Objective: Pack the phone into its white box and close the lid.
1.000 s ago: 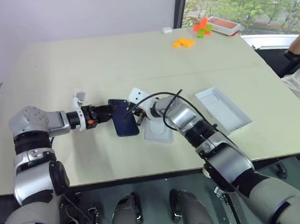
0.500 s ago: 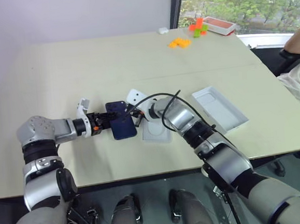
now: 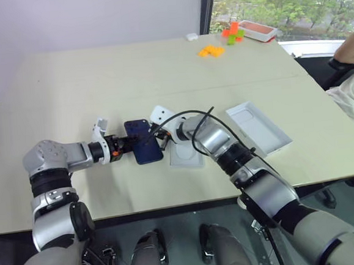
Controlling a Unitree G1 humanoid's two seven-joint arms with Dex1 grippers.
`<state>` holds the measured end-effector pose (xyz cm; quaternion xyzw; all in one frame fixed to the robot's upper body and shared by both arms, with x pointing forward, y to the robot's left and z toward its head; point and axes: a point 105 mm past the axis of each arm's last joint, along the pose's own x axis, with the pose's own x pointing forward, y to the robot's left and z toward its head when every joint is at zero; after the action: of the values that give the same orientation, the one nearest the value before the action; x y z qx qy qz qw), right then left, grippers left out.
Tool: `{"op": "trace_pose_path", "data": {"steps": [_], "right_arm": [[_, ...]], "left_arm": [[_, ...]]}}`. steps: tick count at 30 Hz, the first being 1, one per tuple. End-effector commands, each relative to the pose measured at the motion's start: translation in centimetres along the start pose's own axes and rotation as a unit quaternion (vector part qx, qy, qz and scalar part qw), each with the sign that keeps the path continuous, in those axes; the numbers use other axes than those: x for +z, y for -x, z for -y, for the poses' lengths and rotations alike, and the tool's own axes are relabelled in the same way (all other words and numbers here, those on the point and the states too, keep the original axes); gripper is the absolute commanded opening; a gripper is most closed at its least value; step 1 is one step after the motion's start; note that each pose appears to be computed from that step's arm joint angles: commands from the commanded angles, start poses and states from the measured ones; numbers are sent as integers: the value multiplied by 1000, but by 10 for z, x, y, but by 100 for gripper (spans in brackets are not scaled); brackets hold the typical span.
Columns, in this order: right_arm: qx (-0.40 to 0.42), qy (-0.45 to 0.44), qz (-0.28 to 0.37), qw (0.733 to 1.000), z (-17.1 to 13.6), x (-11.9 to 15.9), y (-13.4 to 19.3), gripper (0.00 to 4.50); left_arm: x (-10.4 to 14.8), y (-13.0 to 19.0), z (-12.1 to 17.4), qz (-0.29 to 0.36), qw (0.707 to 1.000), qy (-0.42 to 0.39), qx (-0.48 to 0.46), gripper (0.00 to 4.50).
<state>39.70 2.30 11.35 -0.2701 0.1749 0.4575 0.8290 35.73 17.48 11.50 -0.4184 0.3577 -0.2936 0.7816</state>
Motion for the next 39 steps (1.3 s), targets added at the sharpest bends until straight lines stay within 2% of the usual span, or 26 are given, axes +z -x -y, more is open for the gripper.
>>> {"op": "trace_pose_path", "data": {"steps": [1,11,13,15,18,20,23,25,28,31,34,39], "right_arm": [[3,13,9,1000,-3,6,0,0],[1,23,16,1000,-1,8,2,0],[11,-32,103,994,5,37,14,0],[53,-95,160,981,5,54,27,0],[84,-134,193,968,8,63,46,85],[89,-127,193,969,8,63,54,179],[149,-122,171,966,-5,53,79,333],[198,-96,149,964,-20,42,98,432],[242,-61,112,962,-38,25,122,432],[248,-25,35,968,-49,-8,131,432],[225,21,-18,974,-53,-36,125,432],[161,26,-37,986,-40,-43,109,432]], "left_arm": [[7,3,7,18,1000,-15,-8,2],[3,5,5,16,1000,0,-22,2],[6,12,9,24,999,1,-37,2],[9,20,12,31,998,-5,-48,2],[16,32,18,51,997,-43,-47,0],[21,38,22,64,995,-58,-52,0],[28,47,33,89,989,-96,-67,0],[25,49,37,83,989,-95,-80,0],[21,52,40,78,988,-94,-93,0],[19,53,41,73,988,-93,-100,0],[20,55,42,77,987,-98,-100,0],[24,58,40,79,988,-94,-89,0]]}}
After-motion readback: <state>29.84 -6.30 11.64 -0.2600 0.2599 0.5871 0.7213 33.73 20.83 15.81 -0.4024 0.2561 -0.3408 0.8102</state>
